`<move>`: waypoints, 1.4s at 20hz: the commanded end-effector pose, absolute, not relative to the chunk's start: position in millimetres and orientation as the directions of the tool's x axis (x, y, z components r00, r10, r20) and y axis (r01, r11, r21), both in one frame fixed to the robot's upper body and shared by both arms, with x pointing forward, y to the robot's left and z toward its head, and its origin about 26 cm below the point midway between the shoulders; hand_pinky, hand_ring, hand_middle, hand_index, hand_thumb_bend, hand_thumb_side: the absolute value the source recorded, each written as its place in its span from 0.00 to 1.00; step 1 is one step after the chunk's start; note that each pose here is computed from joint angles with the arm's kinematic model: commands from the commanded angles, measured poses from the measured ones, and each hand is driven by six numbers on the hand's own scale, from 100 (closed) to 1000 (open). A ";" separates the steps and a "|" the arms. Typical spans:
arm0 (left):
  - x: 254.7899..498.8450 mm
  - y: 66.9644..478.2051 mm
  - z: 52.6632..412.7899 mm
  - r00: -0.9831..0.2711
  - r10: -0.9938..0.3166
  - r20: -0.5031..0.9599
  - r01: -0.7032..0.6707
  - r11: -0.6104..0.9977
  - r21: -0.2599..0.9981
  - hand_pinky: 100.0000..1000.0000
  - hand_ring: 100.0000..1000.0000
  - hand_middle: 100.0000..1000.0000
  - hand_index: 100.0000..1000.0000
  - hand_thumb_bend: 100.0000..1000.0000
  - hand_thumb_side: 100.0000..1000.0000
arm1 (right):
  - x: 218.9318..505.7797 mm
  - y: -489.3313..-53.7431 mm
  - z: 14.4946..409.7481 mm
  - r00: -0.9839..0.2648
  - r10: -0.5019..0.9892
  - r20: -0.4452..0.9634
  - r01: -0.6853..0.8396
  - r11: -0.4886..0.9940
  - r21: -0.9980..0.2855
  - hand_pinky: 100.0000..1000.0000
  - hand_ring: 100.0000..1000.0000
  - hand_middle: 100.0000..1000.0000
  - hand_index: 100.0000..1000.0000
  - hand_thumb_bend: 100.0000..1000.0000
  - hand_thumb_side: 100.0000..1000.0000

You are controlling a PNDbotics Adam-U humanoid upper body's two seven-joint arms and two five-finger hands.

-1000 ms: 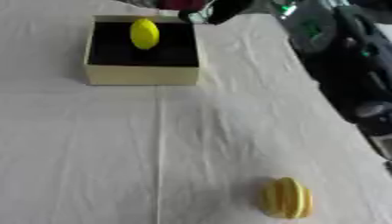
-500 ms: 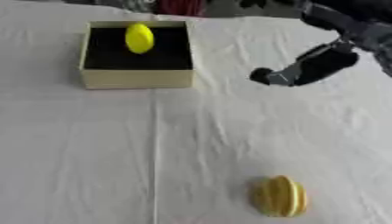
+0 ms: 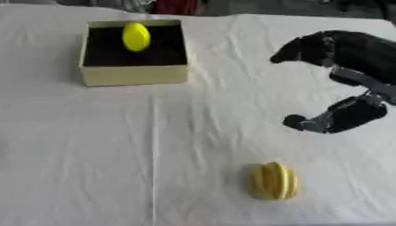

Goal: Pick up objects on the table and place them in the box.

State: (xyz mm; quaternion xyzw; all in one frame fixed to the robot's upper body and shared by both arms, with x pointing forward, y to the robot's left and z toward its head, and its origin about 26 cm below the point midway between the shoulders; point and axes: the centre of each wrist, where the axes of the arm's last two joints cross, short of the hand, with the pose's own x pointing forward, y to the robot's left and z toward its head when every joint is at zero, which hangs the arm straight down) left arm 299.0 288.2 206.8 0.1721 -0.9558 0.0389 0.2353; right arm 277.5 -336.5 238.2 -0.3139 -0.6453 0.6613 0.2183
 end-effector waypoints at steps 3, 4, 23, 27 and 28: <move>295.4 292.4 212.3 -0.830 -0.334 0.447 -0.361 0.932 0.026 0.82 0.80 0.69 0.81 0.07 0.65 | 272.2 -334.9 226.8 -0.718 0.690 -0.088 0.054 -0.071 -0.996 0.82 0.76 0.78 0.88 0.36 0.40; 295.3 292.4 211.7 -0.829 -0.333 0.449 -0.361 0.932 0.025 0.82 0.80 0.69 0.81 0.07 0.65 | 271.3 -334.6 222.4 -0.719 0.691 -0.069 0.031 -0.067 -0.997 0.82 0.76 0.78 0.88 0.35 0.41; 295.8 289.5 210.5 -0.829 -0.318 0.460 -0.349 0.937 0.018 0.82 0.80 0.69 0.81 0.06 0.66 | 260.9 -317.9 170.4 -0.716 0.693 0.077 -0.190 -0.087 -0.978 0.82 0.76 0.77 0.87 0.34 0.43; 295.8 288.8 209.9 -0.829 -0.314 0.464 -0.346 0.938 0.016 0.82 0.80 0.69 0.81 0.06 0.66 | 257.3 -316.0 160.5 -0.710 0.701 0.071 -0.202 -0.106 -0.974 0.82 0.76 0.77 0.87 0.35 0.42; 295.9 288.6 209.9 -0.829 -0.313 0.464 -0.345 0.938 0.016 0.82 0.80 0.69 0.81 0.06 0.66 | 256.3 -315.7 157.9 -0.708 0.703 0.069 -0.205 -0.111 -0.973 0.82 0.76 0.77 0.87 0.35 0.42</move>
